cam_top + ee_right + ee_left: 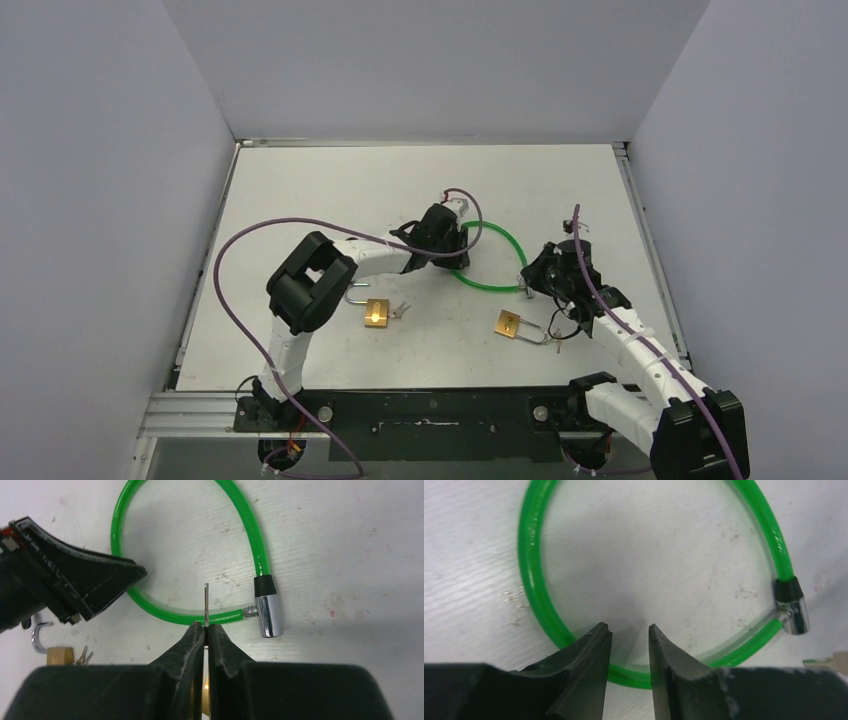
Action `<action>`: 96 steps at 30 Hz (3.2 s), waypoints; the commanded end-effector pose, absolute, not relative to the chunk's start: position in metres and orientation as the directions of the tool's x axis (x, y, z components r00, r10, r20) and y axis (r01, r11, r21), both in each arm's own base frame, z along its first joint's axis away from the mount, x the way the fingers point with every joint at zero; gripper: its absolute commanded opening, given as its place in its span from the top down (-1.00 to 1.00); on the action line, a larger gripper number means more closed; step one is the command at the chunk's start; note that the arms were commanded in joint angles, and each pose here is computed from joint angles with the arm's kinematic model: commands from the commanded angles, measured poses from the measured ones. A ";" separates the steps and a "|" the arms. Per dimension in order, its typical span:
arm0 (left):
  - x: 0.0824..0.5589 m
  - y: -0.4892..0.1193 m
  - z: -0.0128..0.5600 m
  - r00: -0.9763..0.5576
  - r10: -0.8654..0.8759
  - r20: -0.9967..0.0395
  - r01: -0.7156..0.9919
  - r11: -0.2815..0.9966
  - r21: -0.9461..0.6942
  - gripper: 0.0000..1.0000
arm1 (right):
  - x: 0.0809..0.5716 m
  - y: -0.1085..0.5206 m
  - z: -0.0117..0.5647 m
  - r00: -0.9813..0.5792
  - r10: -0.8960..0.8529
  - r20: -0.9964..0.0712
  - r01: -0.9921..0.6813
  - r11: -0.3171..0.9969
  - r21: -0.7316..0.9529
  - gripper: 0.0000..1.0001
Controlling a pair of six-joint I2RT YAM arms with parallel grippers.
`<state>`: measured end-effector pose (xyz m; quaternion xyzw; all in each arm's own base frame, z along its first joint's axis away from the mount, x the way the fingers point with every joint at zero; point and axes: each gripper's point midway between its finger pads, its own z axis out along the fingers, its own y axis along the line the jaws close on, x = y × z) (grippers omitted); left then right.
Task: Unlock with the key
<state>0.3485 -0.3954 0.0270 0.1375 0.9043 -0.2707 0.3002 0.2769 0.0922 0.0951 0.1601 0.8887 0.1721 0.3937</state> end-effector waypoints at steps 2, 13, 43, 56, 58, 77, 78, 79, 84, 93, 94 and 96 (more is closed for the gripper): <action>0.362 -0.325 0.016 -0.814 0.087 -0.575 0.281 0.925 -0.258 0.39 | 0.287 0.127 0.127 -0.629 0.371 -0.683 -0.078 0.844 0.531 1.00; 0.347 -0.251 0.028 -0.840 -0.019 -0.542 0.137 0.960 -0.246 0.25 | 0.280 0.149 0.126 -0.667 0.358 -0.654 -0.167 0.783 0.599 1.00; 0.318 -0.390 0.026 -0.835 0.018 -0.551 0.113 0.984 -0.139 -0.16 | 0.237 0.128 0.069 -0.724 0.468 -0.508 0.067 0.780 0.623 1.00; 0.300 -0.379 -0.008 -0.891 0.059 -0.450 0.095 0.994 -0.057 0.23 | 0.238 0.136 0.080 -0.728 0.443 -0.524 0.004 0.766 0.643 1.00; 0.301 -0.379 -0.009 -0.893 0.059 -0.446 0.099 0.993 -0.067 0.32 | 0.239 0.137 0.081 -0.728 0.445 -0.522 0.002 0.763 0.647 1.00; 0.339 -0.388 0.069 -0.855 -0.076 -0.514 0.107 0.943 -0.316 1.00 | 0.252 0.163 0.103 -0.733 0.387 -0.560 -0.137 0.722 0.678 1.00; 0.340 -0.391 0.079 -0.853 -0.104 -0.512 0.102 0.928 -0.359 1.00 | 0.252 0.169 0.107 -0.731 0.374 -0.570 -0.159 0.720 0.676 1.00; 0.340 -0.393 0.089 -0.851 -0.131 -0.508 0.097 0.912 -0.398 1.00 | 0.253 0.175 0.111 -0.728 0.361 -0.583 -0.180 0.720 0.670 1.00; 0.343 -0.391 0.124 -0.857 -0.256 -0.448 0.030 0.842 -0.539 1.00 | 0.247 0.208 0.126 -0.704 0.298 -0.645 -0.293 0.706 0.645 1.00; 0.340 -0.384 0.165 -0.859 -0.367 -0.358 -0.009 0.709 -0.705 1.00 | 0.241 0.229 0.124 -0.689 0.220 -0.691 -0.399 0.680 0.615 1.00; 0.339 -0.384 0.166 -0.861 -0.372 -0.347 -0.011 0.696 -0.718 1.00 | 0.241 0.229 0.124 -0.682 0.214 -0.699 -0.412 0.678 0.609 1.00; 0.337 -0.385 0.169 -0.862 -0.380 -0.335 -0.013 0.678 -0.735 1.00 | 0.241 0.231 0.128 -0.662 0.203 -0.721 -0.445 0.668 0.596 1.00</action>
